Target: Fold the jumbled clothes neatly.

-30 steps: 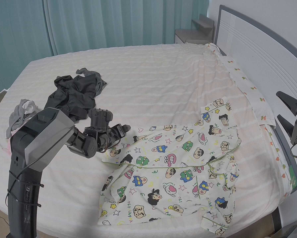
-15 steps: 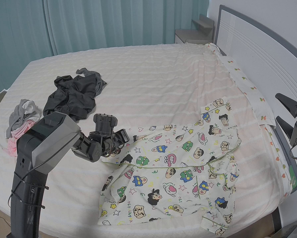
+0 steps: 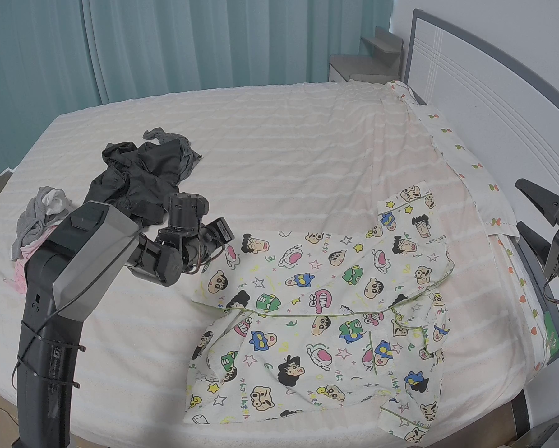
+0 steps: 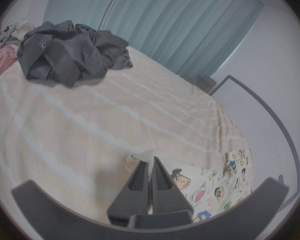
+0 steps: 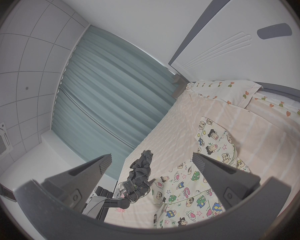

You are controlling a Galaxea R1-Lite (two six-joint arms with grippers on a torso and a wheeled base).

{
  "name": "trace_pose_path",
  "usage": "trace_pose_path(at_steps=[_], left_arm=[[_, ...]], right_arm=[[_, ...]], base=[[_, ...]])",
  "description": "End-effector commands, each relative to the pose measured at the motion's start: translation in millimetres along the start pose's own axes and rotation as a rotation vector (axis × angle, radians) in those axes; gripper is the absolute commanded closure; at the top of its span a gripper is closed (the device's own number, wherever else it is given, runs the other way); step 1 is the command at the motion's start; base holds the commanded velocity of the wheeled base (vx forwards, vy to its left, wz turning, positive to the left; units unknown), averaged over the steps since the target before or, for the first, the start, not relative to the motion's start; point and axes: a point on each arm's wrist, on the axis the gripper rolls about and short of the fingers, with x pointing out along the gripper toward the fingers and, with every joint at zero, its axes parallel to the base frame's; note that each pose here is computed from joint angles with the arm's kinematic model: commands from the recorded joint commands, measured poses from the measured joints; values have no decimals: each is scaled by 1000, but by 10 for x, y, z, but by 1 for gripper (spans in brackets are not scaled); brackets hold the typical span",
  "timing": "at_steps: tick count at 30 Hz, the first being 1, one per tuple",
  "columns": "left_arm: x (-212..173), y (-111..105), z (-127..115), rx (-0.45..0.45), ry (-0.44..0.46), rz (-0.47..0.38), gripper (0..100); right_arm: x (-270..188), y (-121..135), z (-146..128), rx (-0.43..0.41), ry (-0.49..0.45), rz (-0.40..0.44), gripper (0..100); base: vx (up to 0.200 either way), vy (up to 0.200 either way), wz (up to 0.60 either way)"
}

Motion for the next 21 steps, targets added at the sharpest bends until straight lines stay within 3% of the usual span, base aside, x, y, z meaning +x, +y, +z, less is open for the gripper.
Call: trace_pose_path(at_steps=[1, 10, 21], left_arm=[[68, 41, 142, -9, -29, 6, 100], [293, 224, 75, -13, -23, 37, 100], [345, 234, 153, -17, -65, 38, 100]], right_arm=[[9, -17, -20, 1, 10, -7, 0], [15, -30, -30, 2, 15, -13, 0], [16, -45, -39, 3, 20, -19, 0]], base=[[0, 0, 0], [0, 0, 0], [0, 0, 0]])
